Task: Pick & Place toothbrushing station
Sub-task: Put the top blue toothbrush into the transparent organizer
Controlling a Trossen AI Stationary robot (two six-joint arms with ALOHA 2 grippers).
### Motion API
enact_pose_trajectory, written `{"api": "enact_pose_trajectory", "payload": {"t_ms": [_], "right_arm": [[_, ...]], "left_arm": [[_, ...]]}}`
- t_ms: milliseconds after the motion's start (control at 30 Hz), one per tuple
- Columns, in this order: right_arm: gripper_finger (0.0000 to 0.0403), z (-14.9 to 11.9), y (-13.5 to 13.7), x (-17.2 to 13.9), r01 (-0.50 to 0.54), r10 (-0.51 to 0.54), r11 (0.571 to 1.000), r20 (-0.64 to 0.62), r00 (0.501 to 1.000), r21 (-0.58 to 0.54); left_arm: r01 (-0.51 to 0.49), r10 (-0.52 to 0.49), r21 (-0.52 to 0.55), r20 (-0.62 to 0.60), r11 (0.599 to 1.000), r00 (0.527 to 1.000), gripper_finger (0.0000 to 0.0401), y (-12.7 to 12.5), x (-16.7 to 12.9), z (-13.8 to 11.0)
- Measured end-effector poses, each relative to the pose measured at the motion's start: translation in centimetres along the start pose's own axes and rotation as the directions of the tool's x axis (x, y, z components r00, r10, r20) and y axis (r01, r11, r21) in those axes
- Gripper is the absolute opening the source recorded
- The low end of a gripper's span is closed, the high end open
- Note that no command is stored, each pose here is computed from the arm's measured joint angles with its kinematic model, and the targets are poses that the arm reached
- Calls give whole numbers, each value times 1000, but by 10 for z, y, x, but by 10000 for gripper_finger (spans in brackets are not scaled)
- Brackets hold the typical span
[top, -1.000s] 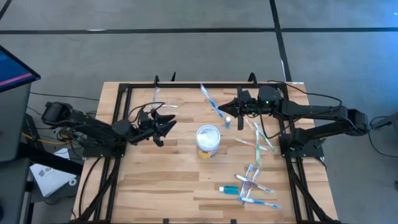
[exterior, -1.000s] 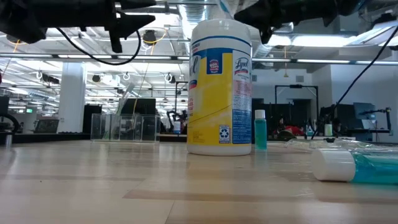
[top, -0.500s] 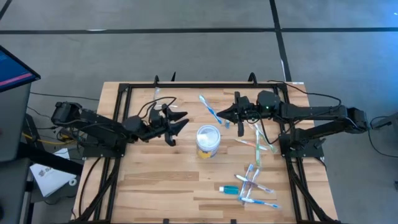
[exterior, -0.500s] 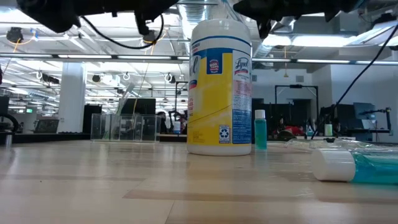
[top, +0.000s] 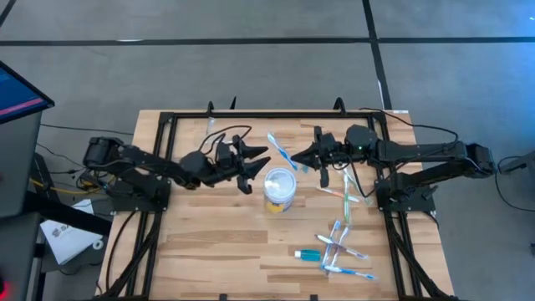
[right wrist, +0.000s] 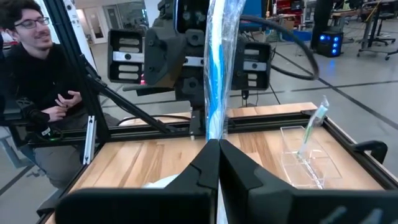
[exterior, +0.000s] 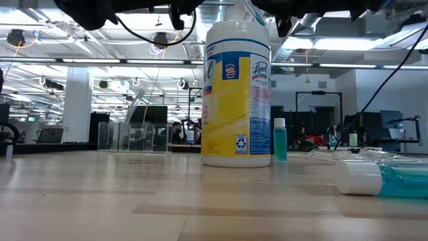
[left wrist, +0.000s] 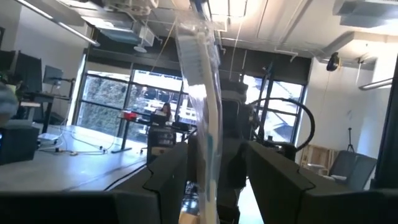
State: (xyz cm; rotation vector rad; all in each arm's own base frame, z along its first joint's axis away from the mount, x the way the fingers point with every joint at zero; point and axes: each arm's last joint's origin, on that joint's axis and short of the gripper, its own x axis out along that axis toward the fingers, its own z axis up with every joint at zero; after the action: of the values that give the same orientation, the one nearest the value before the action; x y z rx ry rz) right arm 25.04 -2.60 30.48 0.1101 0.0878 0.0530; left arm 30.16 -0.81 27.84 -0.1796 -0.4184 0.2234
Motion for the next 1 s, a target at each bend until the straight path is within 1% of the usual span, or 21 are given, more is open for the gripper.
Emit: {"api": "enact_pose_trajectory", "payload": {"t_ms": [133, 333, 700, 1000], "right_arm": [[0, 0, 0, 0, 0, 0, 1000, 0, 1000, 0], [0, 0, 0, 0, 0, 0, 1000, 1, 1000, -3], [0, 0, 0, 0, 0, 0, 1000, 2, 1000, -3], [0, 0, 0, 0, 0, 0, 1000, 0, 1000, -3]], "left_arm": [[-5, 5, -1, 15, 1000, 1000, 159, 1, 7, 3], [30, -30, 3, 25, 1000, 999, 159, 2, 17, 3], [16, -16, 9, 22, 1000, 1000, 159, 5, 30, -1], [18, -18, 6, 42, 1000, 999, 159, 3, 37, 2]]}}
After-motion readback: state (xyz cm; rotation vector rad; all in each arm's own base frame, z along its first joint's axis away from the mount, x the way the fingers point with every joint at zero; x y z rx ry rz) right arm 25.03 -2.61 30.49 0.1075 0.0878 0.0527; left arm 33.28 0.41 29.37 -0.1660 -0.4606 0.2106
